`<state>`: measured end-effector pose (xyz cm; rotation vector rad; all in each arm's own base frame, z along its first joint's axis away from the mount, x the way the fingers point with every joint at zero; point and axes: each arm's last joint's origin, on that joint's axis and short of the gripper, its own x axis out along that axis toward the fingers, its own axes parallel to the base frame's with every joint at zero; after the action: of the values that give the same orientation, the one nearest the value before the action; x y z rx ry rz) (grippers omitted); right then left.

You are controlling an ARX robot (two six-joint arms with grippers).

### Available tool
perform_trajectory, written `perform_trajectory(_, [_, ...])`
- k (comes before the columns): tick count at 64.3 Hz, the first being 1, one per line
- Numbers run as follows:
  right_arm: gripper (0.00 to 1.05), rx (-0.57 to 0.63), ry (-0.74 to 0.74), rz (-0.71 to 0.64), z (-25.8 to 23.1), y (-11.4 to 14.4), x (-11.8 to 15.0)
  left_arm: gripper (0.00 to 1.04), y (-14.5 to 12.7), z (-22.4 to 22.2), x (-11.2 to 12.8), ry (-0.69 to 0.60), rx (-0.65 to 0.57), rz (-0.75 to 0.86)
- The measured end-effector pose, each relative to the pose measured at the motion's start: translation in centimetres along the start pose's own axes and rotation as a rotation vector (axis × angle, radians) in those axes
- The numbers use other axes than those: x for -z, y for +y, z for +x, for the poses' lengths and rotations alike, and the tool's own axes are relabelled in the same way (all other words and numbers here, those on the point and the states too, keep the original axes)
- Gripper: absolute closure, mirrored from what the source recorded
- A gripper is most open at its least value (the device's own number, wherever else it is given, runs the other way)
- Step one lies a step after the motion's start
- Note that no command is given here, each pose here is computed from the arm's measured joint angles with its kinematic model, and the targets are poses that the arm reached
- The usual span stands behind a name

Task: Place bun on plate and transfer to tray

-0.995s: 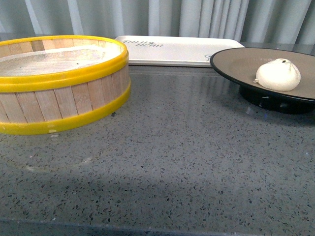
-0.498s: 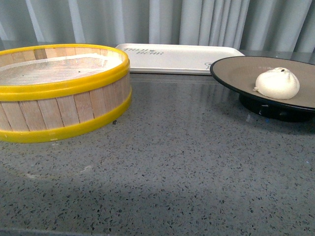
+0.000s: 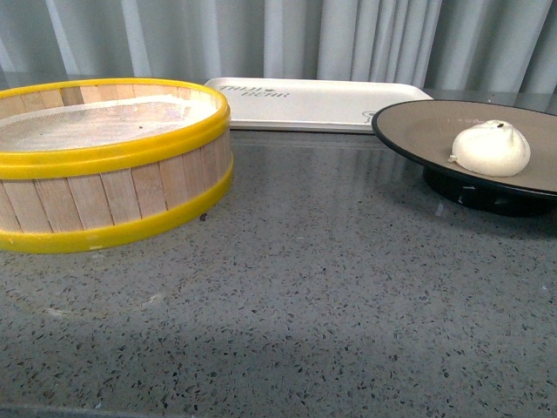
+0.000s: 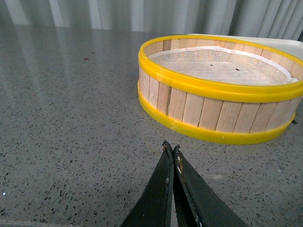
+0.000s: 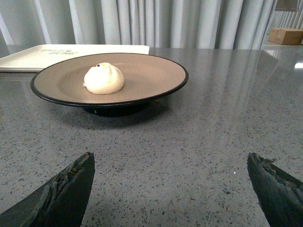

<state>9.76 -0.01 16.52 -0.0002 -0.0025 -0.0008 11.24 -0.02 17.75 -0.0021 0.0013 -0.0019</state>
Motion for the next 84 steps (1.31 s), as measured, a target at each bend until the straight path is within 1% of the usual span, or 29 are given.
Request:
perform_trajectory(7, [0.08,0.000,0.000,0.000,0.0,0.0,0.0,1.01,0.0,-0.2,0.4,-0.008,0.000,0.000])
perform_trajectory(15, [0.08,0.000,0.000,0.000,0.0,0.0,0.0,1.01,0.0,-0.5,0.2,-0.033,0.000,0.000])
perform_trajectory(19, [0.08,0.000,0.000,0.000,0.0,0.0,0.0,1.01,0.0,-1.3,0.7,0.005,0.001,0.000])
perform_trajectory(25, [0.08,0.000,0.000,0.000,0.0,0.0,0.0,1.01,0.0,-1.6,0.5,-0.028,0.000,0.000])
perform_trajectory(41, [0.08,0.000,0.000,0.000,0.0,0.0,0.0,1.00,0.0,-1.6,0.5,-0.024,0.000,0.000])
perform_trajectory(60, [0.08,0.005,0.008,-0.002,0.0,0.0,0.0,0.49,0.0,-1.6,0.5,-0.024,0.000,0.000])
perform_trajectory(62, [0.08,0.057,0.048,-0.021,0.0,0.0,0.1,0.46,0.0,-1.6,0.5,-0.024,0.000,0.000])
perform_trajectory(63, [0.08,0.119,0.103,-0.048,0.0,0.0,0.0,0.42,0.0,-1.6,0.5,-0.024,0.000,0.000])
perform_trajectory(64, [0.08,0.150,0.135,-0.065,0.0,0.1,-0.1,0.41,0.0,-1.6,0.5,-0.024,0.000,0.000])
perform_trajectory(65, [0.08,0.214,0.192,-0.105,0.1,0.1,-0.3,0.37,0.0,-1.6,0.5,-0.024,0.000,-0.001])
perform_trajectory(67, [0.08,0.275,0.229,-0.145,0.2,0.2,-0.6,0.33,0.0,-1.6,0.5,-0.024,-0.001,-0.001])
perform_trajectory(68, [0.08,0.326,0.250,-0.172,0.4,0.1,-1.0,0.30,0.0,-1.6,0.5,-0.024,-0.003,-0.001])
perform_trajectory(69, [0.08,0.347,0.255,-0.184,0.5,0.1,-1.2,0.28,0.0,-1.6,0.5,-0.024,-0.003,0.000])
perform_trajectory(71, [0.08,0.419,0.253,-0.207,1.1,-0.1,-2.3,0.21,0.0,-1.6,0.5,-0.024,0.001,0.000])
perform_trajectory(73, [0.08,0.436,0.239,-0.201,1.4,-0.2,-2.9,0.17,0.0,-1.6,0.5,-0.024,0.003,0.000])
perform_trajectory(76, [0.08,0.454,0.191,-0.166,2.1,-0.8,-4.6,0.08,0.0,-1.6,0.5,-0.024,-0.001,0.000])
perform_trajectory(78, [0.08,0.455,0.169,-0.148,2.5,-1.1,-5.2,0.06,0.0,-1.6,0.5,-0.024,-0.002,0.000])
perform_trajectory(81, [0.08,0.445,0.117,-0.097,3.3,-1.9,-6.6,0.06,0.0,-1.6,0.5,-0.024,-0.001,0.000])
perform_trajectory(84, [0.08,0.445,0.096,-0.054,4.0,-2.8,-7.5,0.07,0.0,-1.6,0.5,-0.024,-0.001,0.000])
